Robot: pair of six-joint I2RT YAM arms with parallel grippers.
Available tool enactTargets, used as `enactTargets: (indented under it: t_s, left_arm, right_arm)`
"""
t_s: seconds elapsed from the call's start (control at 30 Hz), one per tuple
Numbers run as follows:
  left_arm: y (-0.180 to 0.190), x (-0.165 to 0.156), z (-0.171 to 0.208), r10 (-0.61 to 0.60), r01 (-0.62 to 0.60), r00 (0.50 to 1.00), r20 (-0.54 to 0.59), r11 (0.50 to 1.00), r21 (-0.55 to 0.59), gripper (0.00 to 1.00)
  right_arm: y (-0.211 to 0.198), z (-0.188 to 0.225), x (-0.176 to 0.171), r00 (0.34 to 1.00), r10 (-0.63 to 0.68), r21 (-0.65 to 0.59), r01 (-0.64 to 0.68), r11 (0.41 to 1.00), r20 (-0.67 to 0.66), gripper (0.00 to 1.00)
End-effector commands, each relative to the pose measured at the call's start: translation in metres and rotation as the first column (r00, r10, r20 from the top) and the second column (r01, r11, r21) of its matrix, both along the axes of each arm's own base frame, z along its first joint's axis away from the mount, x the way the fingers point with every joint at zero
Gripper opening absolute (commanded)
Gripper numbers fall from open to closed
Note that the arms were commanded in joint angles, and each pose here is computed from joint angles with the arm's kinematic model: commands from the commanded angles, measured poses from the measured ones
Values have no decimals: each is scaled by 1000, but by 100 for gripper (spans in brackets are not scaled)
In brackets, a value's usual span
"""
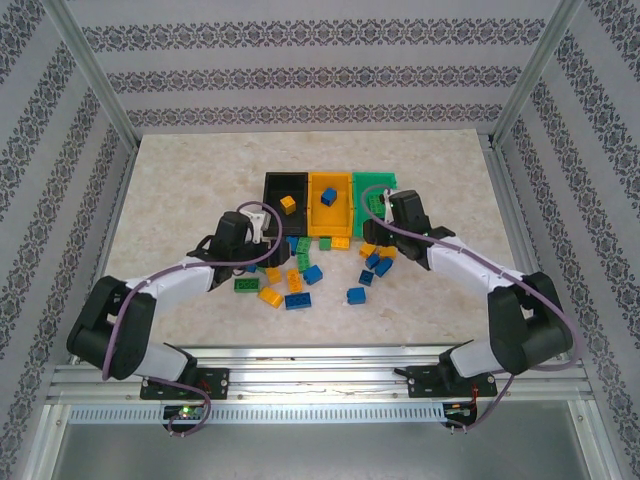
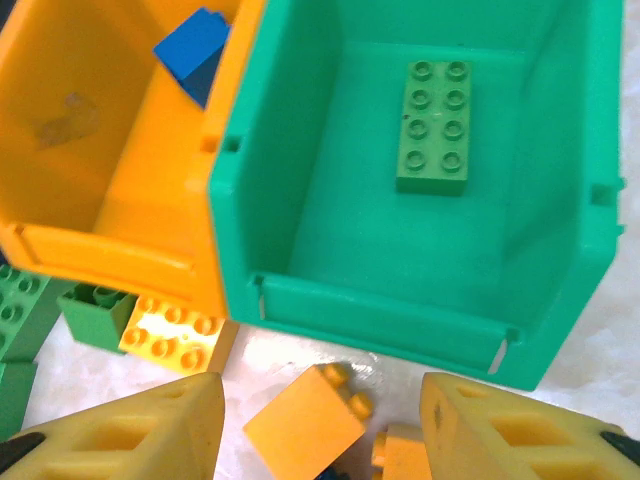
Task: Sort the legos into containers by color
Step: Pick up the lego from the center of the table.
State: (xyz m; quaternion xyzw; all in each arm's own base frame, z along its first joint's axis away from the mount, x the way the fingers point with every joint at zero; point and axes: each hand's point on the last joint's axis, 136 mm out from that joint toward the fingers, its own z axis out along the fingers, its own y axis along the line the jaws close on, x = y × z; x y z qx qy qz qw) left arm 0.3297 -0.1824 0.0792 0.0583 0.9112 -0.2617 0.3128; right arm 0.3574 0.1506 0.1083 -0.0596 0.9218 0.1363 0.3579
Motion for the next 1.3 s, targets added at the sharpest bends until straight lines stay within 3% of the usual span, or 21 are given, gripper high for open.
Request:
enactTargets:
  t_s: [0.0, 0.1, 0.57, 1.27]
  left_arm:
    - [-6, -22, -17, -43, 42, 989, -144, 999, -7, 69]
    - [-12, -29, -17, -41, 42, 987, -155, 999, -1, 68]
    - [-35, -34, -11, 8, 38, 980, -200, 973, 228, 67]
    - [-60, -7, -17, 114, 2, 965, -237, 897, 442, 60]
  right_arm:
    - [1, 22, 3, 992, 1, -13, 1, 1000, 129, 54]
    - [-2, 22, 1, 987, -14, -2, 14, 1000, 161, 54]
    - [-10, 31, -10, 968, -64, 47, 54, 997, 241, 54]
    - [-8, 26, -9, 971, -70, 61, 58, 996, 229, 55]
